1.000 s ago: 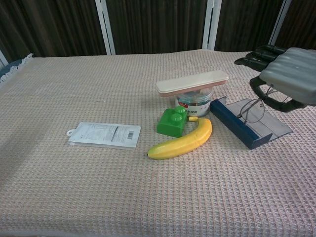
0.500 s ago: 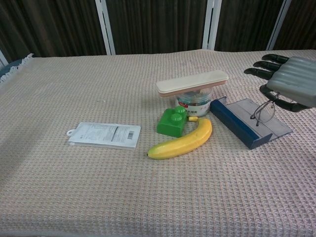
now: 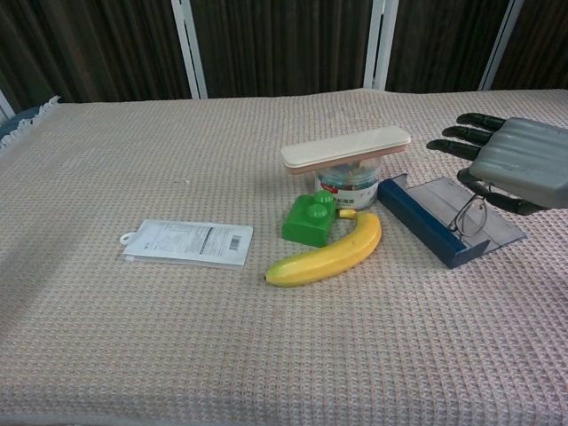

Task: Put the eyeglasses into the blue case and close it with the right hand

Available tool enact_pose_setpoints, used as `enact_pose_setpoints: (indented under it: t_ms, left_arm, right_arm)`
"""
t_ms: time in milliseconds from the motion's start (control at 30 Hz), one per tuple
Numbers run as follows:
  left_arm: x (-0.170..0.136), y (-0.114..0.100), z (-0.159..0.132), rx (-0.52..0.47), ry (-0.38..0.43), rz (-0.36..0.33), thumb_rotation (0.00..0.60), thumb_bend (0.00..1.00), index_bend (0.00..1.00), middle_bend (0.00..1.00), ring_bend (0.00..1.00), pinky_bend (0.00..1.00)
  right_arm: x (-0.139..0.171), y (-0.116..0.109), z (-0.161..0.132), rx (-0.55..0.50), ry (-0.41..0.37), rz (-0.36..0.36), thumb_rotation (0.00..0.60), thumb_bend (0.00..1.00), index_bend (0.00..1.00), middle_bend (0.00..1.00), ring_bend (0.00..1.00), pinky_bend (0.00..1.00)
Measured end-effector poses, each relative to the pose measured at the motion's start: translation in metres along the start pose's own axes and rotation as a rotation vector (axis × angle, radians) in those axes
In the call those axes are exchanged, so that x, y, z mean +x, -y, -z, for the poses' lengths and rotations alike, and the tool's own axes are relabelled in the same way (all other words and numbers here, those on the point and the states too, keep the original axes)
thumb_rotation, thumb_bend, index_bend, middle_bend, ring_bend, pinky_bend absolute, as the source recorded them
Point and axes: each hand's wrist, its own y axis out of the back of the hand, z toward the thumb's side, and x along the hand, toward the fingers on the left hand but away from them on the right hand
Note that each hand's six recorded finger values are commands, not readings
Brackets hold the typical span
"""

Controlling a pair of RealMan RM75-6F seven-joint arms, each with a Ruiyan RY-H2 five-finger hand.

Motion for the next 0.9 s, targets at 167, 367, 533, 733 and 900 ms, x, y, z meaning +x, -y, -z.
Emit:
enact_pose_setpoints:
  t_ms: [167, 367, 533, 733, 900]
  left_arm:
    - [0.0, 0.0, -0.001, 0.002, 0.002, 0.002, 0.6, 0.43, 0.0, 0.0, 0.0, 0.02]
    - [0.001, 0.001, 0.0, 0.0, 0.001, 0.004, 0.6, 0.43, 0.0, 0.0, 0.0, 0.02]
    - [0.001, 0.001, 0.0, 0.0, 0.002, 0.004, 0.6, 0.42, 0.0, 0.0, 0.0, 0.02]
    - [0.001, 0.0, 0.0, -0.002, 0.002, 0.003, 0.6, 0.43, 0.0, 0.0, 0.0, 0.02]
    - [0.0, -0.001, 0.0, -0.003, 0.003, -0.001, 0.6, 0.42, 0.0, 0.0, 0.0, 0.02]
  right_arm:
    - [-0.008, -0.002, -0.01, 0.039, -0.021, 0.006, 0.6, 0.58, 0.76, 0.16, 0.0, 0.05]
    - [-0.021, -0.006, -0.023, 0.045, -0.025, 0.017, 0.6, 0.58, 0.71, 0.16, 0.0, 0.05]
    - [-0.031, -0.009, -0.031, 0.044, -0.017, 0.027, 0.6, 0.56, 0.59, 0.16, 0.0, 0.05]
    - [-0.035, -0.016, -0.032, 0.017, 0.013, 0.072, 0.6, 0.33, 0.52, 0.16, 0.0, 0.05]
    - [-0.033, -0.024, -0.027, -0.039, 0.048, 0.125, 0.6, 0.29, 0.52, 0.16, 0.0, 0.06]
